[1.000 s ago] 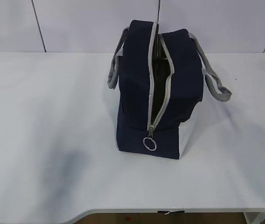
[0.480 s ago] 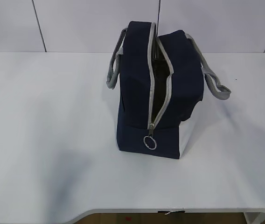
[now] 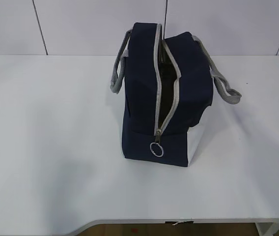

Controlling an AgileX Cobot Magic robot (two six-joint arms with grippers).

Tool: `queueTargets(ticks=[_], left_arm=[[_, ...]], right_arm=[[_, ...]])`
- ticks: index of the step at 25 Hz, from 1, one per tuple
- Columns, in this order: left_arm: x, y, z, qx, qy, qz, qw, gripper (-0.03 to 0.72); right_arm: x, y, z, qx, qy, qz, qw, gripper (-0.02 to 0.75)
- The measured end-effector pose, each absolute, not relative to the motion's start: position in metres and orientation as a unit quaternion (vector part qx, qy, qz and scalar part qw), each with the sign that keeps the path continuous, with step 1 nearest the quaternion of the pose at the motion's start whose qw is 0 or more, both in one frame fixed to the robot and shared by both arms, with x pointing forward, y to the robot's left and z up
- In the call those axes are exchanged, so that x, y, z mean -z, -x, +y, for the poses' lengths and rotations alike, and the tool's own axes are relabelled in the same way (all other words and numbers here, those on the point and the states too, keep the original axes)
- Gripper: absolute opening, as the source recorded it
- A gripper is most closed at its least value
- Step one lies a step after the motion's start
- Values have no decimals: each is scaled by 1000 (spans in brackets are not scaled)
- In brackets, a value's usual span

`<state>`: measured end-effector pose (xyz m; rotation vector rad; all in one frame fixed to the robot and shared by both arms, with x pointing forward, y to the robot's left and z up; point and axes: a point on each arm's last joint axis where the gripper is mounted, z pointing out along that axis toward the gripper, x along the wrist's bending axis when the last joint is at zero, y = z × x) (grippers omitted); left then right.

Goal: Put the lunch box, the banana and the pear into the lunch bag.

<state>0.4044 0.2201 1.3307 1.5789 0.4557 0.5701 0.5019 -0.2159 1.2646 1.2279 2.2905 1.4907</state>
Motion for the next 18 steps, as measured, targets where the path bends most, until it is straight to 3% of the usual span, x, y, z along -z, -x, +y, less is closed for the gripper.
queueTargets(ticks=[4, 12, 18], left_arm=[[-1336, -378, 223, -278, -694, 200, 633, 259], [-1333, -334, 234, -333, -713, 232, 572, 255], [-1310, -321, 241, -320, -711, 272, 565, 255]], right_arm=[[-1274, -478, -218, -507, -401, 759, 82, 422], [-1257, -440, -221, -495, -410, 763, 70, 422], [-1247, -404, -225, -494, -402, 768, 75, 422]])
